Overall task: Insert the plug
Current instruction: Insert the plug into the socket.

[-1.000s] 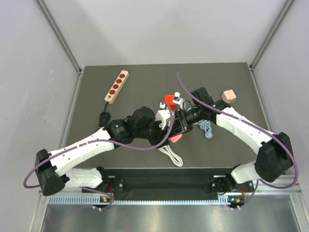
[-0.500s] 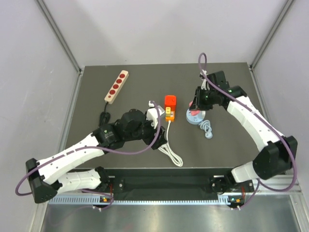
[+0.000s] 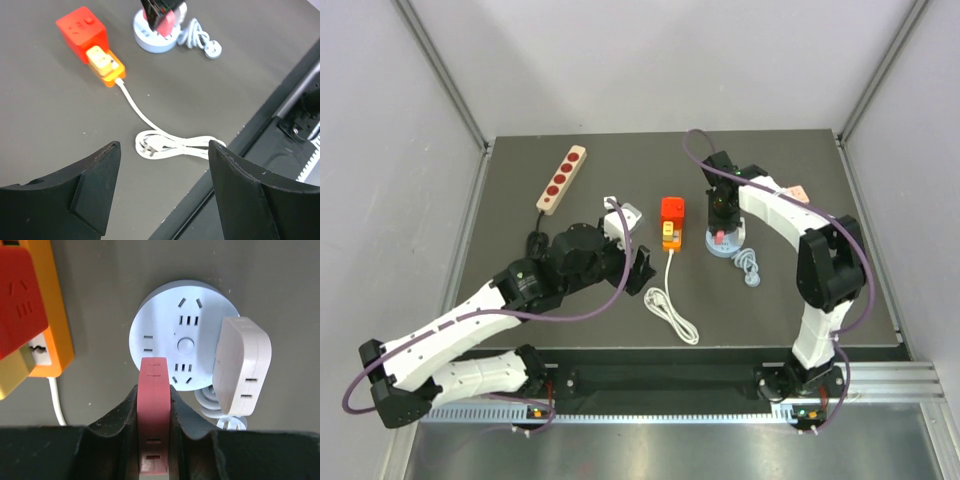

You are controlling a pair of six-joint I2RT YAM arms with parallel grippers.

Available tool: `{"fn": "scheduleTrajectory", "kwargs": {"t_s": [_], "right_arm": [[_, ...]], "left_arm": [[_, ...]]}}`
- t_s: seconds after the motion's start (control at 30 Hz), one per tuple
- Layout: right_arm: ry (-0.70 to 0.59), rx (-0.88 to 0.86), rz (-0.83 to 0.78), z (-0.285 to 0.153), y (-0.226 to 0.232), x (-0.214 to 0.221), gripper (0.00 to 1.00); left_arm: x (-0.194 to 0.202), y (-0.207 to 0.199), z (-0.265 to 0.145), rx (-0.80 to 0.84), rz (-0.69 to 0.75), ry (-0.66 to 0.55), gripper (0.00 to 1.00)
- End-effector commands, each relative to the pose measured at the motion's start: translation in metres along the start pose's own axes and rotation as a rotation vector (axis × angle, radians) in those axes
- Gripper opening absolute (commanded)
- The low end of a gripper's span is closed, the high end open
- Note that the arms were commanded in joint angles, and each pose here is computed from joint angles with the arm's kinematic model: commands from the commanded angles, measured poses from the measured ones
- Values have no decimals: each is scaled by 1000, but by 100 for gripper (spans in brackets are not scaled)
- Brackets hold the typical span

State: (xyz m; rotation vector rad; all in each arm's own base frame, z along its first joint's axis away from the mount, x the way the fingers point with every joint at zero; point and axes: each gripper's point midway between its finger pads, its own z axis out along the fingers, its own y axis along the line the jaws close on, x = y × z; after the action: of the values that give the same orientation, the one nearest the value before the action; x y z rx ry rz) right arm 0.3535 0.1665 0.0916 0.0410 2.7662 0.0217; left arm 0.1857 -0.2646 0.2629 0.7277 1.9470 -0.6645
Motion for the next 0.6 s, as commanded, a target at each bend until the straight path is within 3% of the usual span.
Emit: {"fn": "scheduleTrajectory", "kwargs": {"t_s": [0.0, 0.27, 0.57], "right_arm": [[-69, 7, 26, -8, 7, -23, 0], [-40, -60, 26, 9, 23, -30, 0], [-29, -26, 33, 15, 7, -29, 0]], "left_arm": [[-9, 9, -8, -50, 0, -53, 75], [-8, 9, -13, -41, -6, -72, 76], [-8, 11, -12, -52, -2, -75, 76]]}}
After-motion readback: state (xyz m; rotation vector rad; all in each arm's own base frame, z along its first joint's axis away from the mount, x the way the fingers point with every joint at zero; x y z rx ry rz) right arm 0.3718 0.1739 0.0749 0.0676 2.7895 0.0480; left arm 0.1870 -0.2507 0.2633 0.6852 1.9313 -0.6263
